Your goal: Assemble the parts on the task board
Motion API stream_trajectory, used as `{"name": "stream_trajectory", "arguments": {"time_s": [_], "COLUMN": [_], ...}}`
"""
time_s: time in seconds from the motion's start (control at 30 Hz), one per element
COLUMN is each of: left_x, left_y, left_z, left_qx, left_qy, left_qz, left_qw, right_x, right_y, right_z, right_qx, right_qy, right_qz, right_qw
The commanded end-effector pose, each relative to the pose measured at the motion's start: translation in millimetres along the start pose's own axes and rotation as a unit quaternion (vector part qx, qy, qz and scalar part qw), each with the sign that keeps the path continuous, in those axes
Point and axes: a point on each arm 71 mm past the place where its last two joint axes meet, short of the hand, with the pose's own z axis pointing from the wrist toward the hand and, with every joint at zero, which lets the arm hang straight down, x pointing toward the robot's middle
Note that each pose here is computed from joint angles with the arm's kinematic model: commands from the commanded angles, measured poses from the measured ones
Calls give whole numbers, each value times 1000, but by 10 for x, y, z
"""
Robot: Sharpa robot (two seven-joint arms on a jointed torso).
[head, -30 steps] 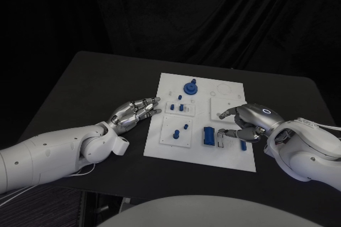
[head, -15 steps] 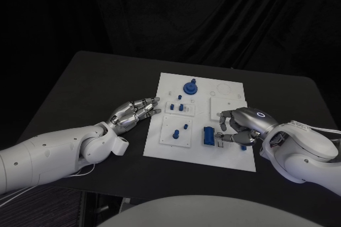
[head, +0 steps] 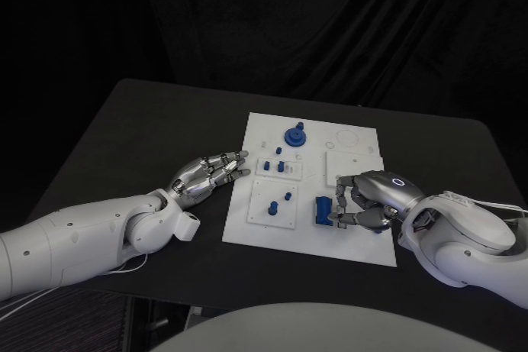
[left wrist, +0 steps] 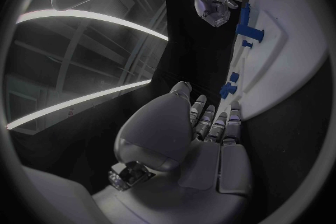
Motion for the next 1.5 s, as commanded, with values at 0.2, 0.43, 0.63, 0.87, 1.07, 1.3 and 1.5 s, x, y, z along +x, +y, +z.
{"name": "stream_trajectory", "arguments": {"time_s": [0.2, 0.43, 0.63, 0.87, 1.07, 1.3, 1.5], "left_x": [6, 8, 9, 12, 13, 7, 1], "left_y": [73, 77, 80, 83, 85, 89, 89], "left_z": [-32, -36, -38, -39, -39, -40, -47], "left_qx": [-18, -18, -19, -19, -20, -20, -20], "left_qy": [0, 0, 0, 0, 1, 0, -1], "left_qz": [-2, -2, -3, -3, -3, -3, -3], "left_qw": [1000, 1000, 1000, 1000, 1000, 1000, 1000], "right_x": [56, 91, 101, 104, 109, 122, 113], "right_y": [15, 14, 23, 16, 21, 46, 35], "right_z": [9, 30, 49, 70, 79, 80, 40], "right_qx": [-1, 1, -3, -4, -7, -13, -11], "right_qy": [11, 15, 13, 9, 8, 14, 15], "right_qz": [-7, -8, -14, -20, -24, -26, -15], "right_qw": [1000, 1000, 1000, 1000, 1000, 999, 1000]}}
